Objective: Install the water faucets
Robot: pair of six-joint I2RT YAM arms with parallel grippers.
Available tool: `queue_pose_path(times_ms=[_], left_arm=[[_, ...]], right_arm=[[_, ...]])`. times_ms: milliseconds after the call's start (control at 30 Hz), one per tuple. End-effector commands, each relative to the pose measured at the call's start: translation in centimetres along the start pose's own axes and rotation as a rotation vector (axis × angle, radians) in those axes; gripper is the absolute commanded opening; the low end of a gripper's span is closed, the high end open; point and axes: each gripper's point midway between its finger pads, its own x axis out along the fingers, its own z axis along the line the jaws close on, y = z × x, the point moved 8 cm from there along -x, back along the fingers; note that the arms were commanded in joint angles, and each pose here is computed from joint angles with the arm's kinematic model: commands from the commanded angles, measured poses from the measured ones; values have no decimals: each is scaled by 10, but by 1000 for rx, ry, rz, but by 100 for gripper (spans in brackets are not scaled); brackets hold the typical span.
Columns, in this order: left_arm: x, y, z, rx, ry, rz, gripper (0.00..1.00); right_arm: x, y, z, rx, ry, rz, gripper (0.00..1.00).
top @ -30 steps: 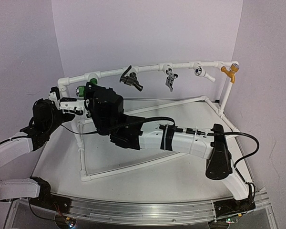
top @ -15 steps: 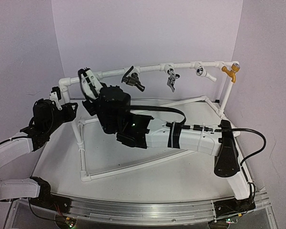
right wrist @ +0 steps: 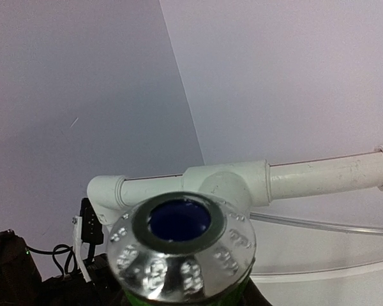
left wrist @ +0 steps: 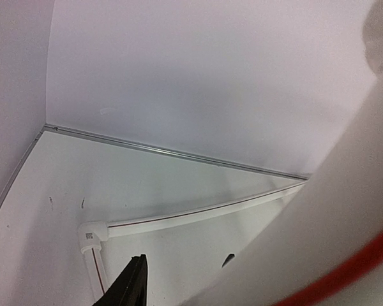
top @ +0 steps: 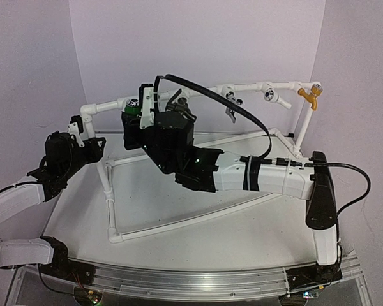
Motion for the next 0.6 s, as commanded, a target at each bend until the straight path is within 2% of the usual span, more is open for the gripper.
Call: queue_pose_path(times_ms=[0,100,200,400,567], left_arm=[[4,10,-16,-221,109,125,0],[4,10,-16,-216,110,127,0],[4,11,-15,-213,110,130,0],[6,8,-14,-196,96,120,0],[18,-5,-2,-203,56,138,0]], right_arm=[[-10,-54,-33,-62,-38,-45,57],[-24,-62,-32,-198,-107,-14,71],[-34,-65,-32,-246,-152,36,79],[-50,-56,-23,-364,-253,118,85],[-53,-50,-22,-411,-233,163,87]])
